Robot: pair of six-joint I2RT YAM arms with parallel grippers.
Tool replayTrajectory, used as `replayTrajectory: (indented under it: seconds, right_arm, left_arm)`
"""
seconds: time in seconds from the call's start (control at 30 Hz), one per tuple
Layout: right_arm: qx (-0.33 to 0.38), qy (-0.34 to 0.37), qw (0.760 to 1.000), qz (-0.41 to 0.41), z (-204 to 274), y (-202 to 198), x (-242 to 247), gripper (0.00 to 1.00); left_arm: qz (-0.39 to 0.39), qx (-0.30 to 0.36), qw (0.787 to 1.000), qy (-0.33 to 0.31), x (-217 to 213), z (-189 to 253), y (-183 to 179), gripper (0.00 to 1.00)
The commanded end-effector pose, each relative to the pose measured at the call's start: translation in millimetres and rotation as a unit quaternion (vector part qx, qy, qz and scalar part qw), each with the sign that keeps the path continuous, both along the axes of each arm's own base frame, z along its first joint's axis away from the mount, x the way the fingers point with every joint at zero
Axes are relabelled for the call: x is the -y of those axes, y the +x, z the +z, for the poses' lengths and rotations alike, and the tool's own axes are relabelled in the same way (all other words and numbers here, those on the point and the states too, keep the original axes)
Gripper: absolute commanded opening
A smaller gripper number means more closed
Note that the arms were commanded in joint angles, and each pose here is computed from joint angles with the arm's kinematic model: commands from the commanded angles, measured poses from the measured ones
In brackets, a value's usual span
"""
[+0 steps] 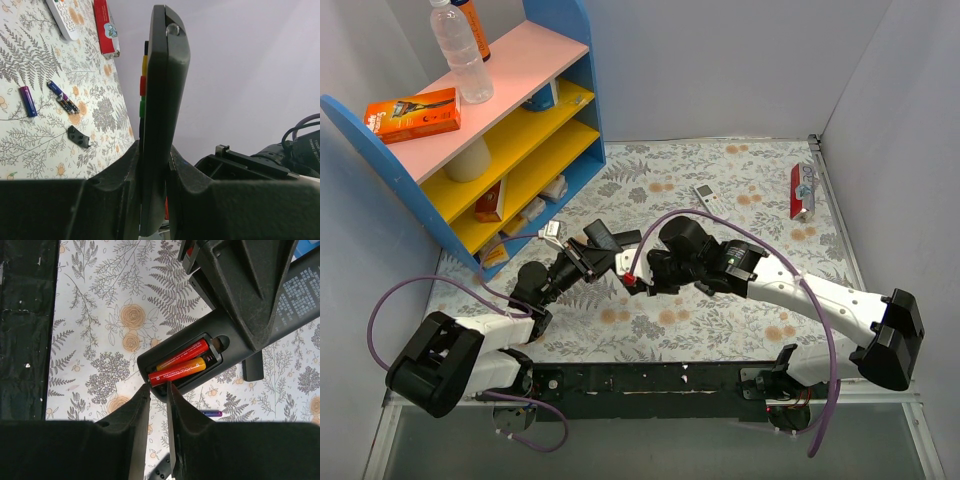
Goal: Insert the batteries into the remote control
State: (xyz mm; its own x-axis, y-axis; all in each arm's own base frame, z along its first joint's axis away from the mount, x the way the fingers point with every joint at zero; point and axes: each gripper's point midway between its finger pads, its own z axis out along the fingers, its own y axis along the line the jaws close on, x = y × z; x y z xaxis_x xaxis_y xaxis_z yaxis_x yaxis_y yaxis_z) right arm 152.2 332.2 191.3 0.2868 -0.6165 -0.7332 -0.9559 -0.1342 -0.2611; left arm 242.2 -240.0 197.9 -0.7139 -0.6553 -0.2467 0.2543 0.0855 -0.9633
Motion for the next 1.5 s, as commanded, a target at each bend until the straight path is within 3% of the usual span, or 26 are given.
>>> replayTrajectory:
  seconds: [0.0,0.6,1.47]
  right_arm:
    - [0.007,0.014,1.0,-0.007,2.2,4.9,-7.5,0.26]
    - [0.005,0.001,0.997,-0.079,7.9,21.9,4.8,0.32]
    - [0.002,0.033,0.999,-0.038,34.8,7.8,1.5,0.42]
  left_arm:
    - [-0.025,-0.05,0.994,-0.098,2.3,36.1,-3.1,0.0]
    - [-0.024,-0.061,0.992,-0.106,0.6,33.8,-4.2,0.0]
    - [-0.032,-0.064,0.992,-0.108,3.0,34.0,-4.0,0.0]
